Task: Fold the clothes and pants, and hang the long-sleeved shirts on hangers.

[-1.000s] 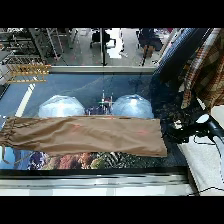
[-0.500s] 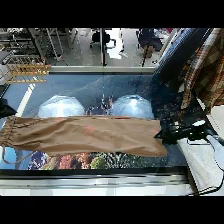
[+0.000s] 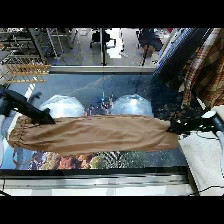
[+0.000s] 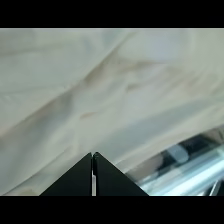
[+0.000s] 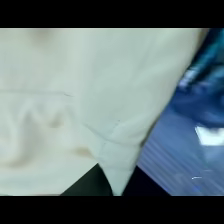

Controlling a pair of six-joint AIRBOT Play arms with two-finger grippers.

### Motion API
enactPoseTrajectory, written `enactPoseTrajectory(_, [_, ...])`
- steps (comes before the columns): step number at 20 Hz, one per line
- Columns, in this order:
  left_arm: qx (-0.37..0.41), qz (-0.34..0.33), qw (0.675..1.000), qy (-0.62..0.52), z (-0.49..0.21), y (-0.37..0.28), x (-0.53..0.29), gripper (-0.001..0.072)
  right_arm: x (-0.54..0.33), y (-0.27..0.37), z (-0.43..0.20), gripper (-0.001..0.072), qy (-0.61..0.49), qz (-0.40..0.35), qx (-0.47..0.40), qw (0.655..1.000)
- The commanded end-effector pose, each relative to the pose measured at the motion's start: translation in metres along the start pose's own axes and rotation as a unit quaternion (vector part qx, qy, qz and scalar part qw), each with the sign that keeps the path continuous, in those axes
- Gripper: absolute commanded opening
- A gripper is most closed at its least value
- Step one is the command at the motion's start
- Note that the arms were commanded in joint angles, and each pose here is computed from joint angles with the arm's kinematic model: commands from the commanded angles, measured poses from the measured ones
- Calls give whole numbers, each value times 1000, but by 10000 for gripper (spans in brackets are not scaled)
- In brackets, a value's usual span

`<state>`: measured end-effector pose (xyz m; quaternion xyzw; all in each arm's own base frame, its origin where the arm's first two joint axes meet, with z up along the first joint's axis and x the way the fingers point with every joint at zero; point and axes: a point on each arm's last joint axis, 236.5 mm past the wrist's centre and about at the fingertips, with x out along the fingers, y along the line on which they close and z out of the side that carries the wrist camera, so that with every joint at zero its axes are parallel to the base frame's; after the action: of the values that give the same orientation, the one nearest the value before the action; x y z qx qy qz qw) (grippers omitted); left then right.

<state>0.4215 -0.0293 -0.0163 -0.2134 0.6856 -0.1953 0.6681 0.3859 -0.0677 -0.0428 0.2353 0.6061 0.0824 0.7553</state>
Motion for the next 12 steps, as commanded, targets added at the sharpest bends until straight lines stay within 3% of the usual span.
enactPoseTrajectory(1, [-3, 4, 998, 64, -34, -10, 72, 21, -68, -14, 20, 19, -52, -104, -18, 993])
enactPoseTrajectory(6, [-35, 53, 996, 58, -41, 15, 112, 21, -91, 46, 32, 18, -54, -83, -27, 995])
enactPoseTrajectory(9, [-44, 56, 996, 54, -40, 21, 108, 21, -65, 142, 21, 19, -28, -47, -72, 996])
enactPoseTrajectory(12, [-42, 55, 997, 28, -31, 20, 89, 21, -2, 241, -29, 19, 27, -40, -126, 991])
